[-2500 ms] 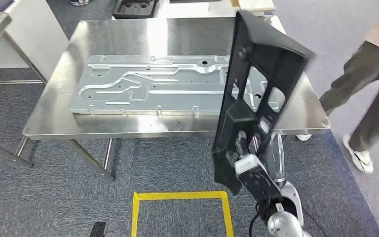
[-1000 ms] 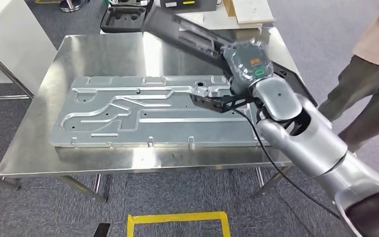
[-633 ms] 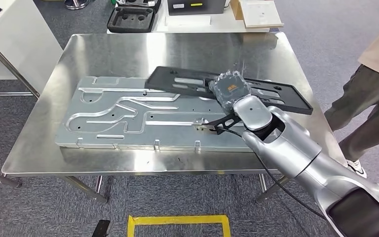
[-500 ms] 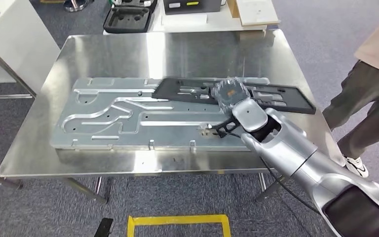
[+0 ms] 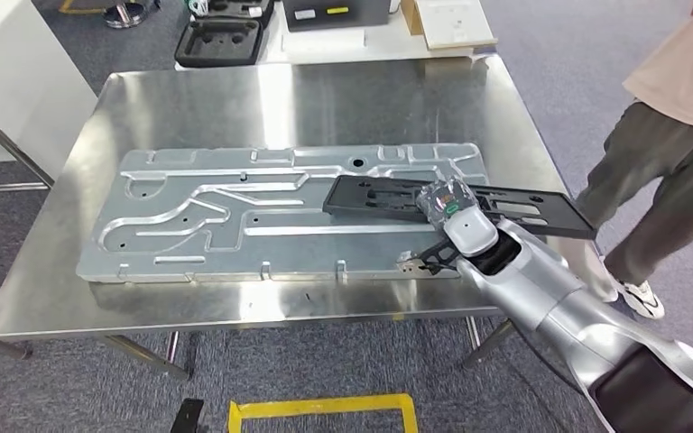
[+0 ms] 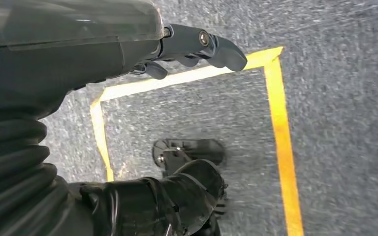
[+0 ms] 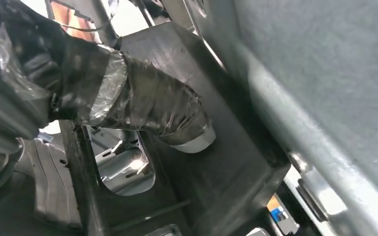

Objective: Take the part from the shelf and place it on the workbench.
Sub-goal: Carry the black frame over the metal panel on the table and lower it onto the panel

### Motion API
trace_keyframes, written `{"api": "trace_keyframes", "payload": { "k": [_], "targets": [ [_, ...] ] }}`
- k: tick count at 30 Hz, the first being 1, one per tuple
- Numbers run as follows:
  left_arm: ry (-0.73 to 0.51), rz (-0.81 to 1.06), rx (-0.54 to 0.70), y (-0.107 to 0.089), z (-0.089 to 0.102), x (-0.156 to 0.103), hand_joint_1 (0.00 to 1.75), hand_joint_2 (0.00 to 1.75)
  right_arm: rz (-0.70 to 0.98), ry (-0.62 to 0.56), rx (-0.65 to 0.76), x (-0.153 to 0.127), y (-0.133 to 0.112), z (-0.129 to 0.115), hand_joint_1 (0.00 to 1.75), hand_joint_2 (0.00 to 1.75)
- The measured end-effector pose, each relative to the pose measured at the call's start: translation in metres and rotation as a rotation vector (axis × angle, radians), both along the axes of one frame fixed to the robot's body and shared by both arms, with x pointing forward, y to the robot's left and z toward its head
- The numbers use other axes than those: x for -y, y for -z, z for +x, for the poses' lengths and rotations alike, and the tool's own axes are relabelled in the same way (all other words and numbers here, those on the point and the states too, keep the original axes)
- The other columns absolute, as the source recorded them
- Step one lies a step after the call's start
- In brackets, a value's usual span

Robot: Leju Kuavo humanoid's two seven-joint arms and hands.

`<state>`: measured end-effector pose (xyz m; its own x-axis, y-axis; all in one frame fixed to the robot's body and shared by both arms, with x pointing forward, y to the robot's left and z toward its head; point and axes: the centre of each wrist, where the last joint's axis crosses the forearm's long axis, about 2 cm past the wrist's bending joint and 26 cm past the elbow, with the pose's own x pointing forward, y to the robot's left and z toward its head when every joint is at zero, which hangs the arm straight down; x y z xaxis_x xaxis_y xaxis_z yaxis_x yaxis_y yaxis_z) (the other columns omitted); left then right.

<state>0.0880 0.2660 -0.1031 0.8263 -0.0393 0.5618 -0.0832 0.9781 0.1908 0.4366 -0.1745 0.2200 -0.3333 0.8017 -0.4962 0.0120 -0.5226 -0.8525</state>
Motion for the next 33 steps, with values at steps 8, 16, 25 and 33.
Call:
{"api": "trace_keyframes", "payload": {
  "k": [8,16,25,33],
  "targets": [
    [-0.02,-0.015,0.078,0.0,0.0,0.0,0.0,0.0,-0.082,0.053,-0.044,0.033,0.015,0.003,0.0,0.0],
    [-0.052,0.001,-0.028,0.002,-0.01,-0.002,0.0,0.0,-0.008,0.092,0.016,0.056,0.016,0.002,0.0,0.0],
    [-0.049,-0.004,-0.09,0.002,-0.012,-0.003,0.0,0.0,0.15,0.105,0.126,0.061,-0.009,0.001,0.0,0.0],
    [-0.025,-0.017,-0.113,0.003,-0.012,-0.009,0.0,0.0,0.33,0.024,0.234,0.046,-0.044,-0.005,0.0,0.0]
  ]
}}
